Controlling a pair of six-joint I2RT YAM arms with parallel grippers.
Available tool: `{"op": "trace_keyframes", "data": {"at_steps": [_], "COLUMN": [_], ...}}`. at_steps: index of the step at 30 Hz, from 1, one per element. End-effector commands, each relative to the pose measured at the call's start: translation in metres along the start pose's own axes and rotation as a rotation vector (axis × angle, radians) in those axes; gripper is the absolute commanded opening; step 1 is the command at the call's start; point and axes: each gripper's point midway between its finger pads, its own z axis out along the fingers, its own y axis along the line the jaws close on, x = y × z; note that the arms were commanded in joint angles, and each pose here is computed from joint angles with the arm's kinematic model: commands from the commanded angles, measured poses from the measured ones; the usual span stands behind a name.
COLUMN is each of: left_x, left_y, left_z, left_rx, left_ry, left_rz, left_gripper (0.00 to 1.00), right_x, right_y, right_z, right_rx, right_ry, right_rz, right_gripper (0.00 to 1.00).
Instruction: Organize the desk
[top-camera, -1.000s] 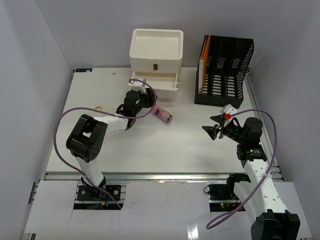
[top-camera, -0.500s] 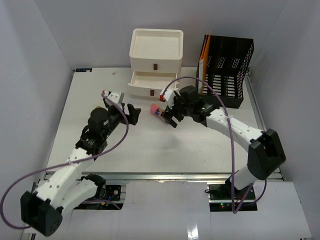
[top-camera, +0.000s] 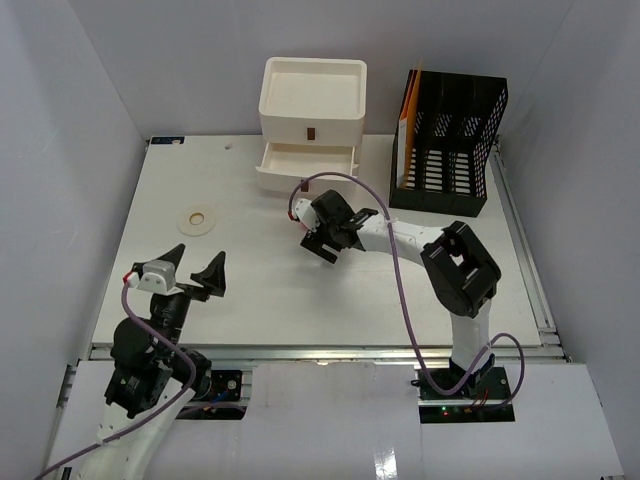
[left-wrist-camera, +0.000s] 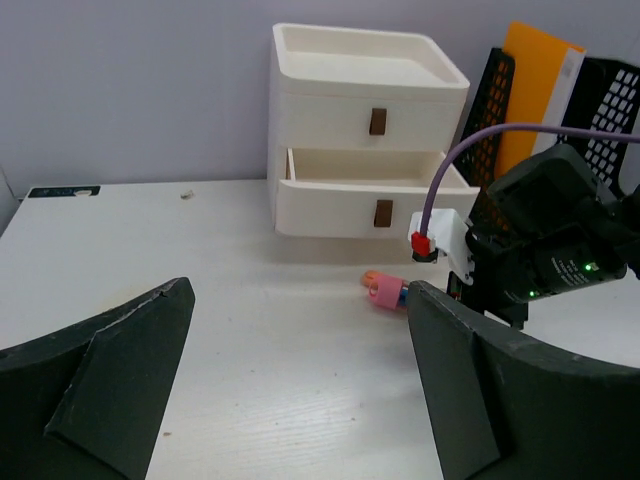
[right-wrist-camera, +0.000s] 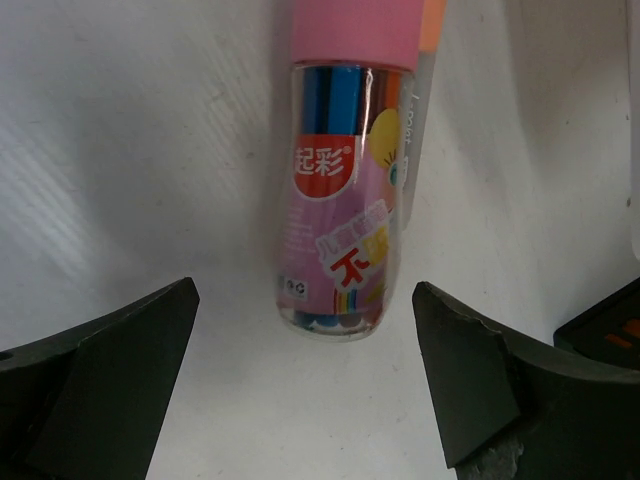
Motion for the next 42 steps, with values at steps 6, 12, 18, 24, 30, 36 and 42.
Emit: {"op": "trace_keyframes", "data": {"at_steps": [6,12,18,24,30,36,42], "left_x": [0.041,0.041,0.044,0.045,0.048,0.052,0.055], "left_y": [-0.001,-0.001,-0.003,-0.003,-0.004,-0.007,-0.008], "left_z": [0.010,0.009,0.010,0.010,0.012,0.014,0.016], "left_rx": [0.004,0.001,0.011,0.011,0.016,0.026,0.032], "left_ry": [0.166,0.163,0.175,0.180,0.193,0.215,0.231], "left_rz": [0.053,0.050,0.051,0.054,0.055,0.056,0.059], "left_gripper": [0.98,0.98,0.98,0.98,0.98,0.98,0.98], "right_x": [-0.011,-0.006,-0.029,-0.093,-0.126,-0.145,-0.151], "right_y": [-0.007,0.013,0.044,0.005,-0.093,-0.161,-0.191], "right_z": [0.025,0.021,-0.037,-0.116,-0.136,-0.137,-0.109], "right_rx": [-0.026,-0.164,-0.436,-0.438,-0.166,0.073,0.176], "right_ry": [-0.024,-0.059,-0.204,-0.478,-0.506,-0.508,-0.474], "right_rz": [-0.025,-0.068,-0.256,-0.298,-0.214,-0.170,-0.158], "right_gripper": [0.85,0.33,0.09,0.08,0.08,0.10,0.16]}}
